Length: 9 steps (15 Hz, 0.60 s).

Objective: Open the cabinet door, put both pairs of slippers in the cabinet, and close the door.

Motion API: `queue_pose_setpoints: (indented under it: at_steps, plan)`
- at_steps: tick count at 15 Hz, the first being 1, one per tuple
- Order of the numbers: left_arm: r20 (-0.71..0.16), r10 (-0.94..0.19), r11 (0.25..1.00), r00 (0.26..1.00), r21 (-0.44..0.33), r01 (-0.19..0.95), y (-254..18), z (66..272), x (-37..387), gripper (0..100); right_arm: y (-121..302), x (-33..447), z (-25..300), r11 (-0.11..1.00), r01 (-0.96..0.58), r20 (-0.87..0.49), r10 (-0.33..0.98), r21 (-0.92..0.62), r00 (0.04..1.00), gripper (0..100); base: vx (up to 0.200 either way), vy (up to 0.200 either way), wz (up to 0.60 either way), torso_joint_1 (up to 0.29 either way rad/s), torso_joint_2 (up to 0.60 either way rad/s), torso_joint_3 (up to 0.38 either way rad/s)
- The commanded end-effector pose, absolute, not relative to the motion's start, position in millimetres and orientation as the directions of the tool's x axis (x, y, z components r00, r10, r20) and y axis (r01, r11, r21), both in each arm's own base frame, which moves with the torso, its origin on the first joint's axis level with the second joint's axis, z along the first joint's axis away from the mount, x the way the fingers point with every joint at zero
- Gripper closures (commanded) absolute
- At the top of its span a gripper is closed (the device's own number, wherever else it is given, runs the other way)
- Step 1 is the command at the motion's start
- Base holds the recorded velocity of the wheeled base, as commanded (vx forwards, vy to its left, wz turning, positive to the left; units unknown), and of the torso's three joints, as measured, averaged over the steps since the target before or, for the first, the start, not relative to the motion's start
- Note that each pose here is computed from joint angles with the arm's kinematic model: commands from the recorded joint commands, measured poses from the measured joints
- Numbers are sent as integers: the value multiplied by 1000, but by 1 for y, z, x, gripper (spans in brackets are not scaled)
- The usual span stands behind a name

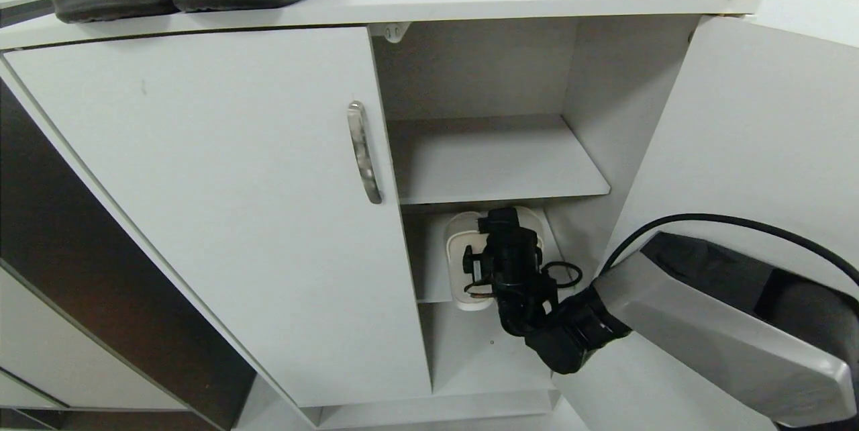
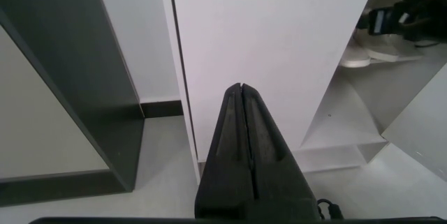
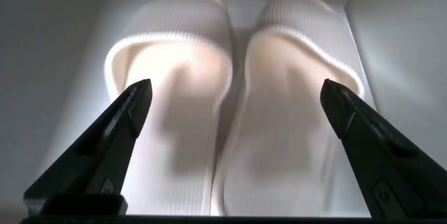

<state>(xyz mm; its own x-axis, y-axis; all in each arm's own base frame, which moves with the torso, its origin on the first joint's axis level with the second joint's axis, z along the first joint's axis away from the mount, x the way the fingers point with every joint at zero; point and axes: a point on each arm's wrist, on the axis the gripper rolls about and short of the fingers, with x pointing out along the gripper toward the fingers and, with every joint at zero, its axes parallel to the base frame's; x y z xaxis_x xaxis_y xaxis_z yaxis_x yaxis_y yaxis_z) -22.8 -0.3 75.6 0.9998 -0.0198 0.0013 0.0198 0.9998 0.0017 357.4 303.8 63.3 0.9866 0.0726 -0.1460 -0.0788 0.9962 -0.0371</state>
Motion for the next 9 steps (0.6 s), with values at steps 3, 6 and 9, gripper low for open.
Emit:
queue_pose_setpoints:
  at_steps: [3, 6, 9]
  plan:
    - [0, -20, 1000, 1000, 2, 20, 0, 76, -23, 100, 290, 300, 72, 991, -124, -145, 117, -41, 982, 0, 0, 0, 0, 0, 0, 0]
    - [0, -18, 1000, 1000, 2, 18, 0, 76, -23, 100, 282, 267, 73, 985, -164, -157, 154, -49, 975, 0, 0, 0, 0, 0, 0, 0]
    - [0, -18, 1000, 1000, 2, 18, 0, 76, -23, 100, 283, 262, 71, 985, -173, -149, 169, -11, 974, 0, 0, 0, 0, 0, 0, 0]
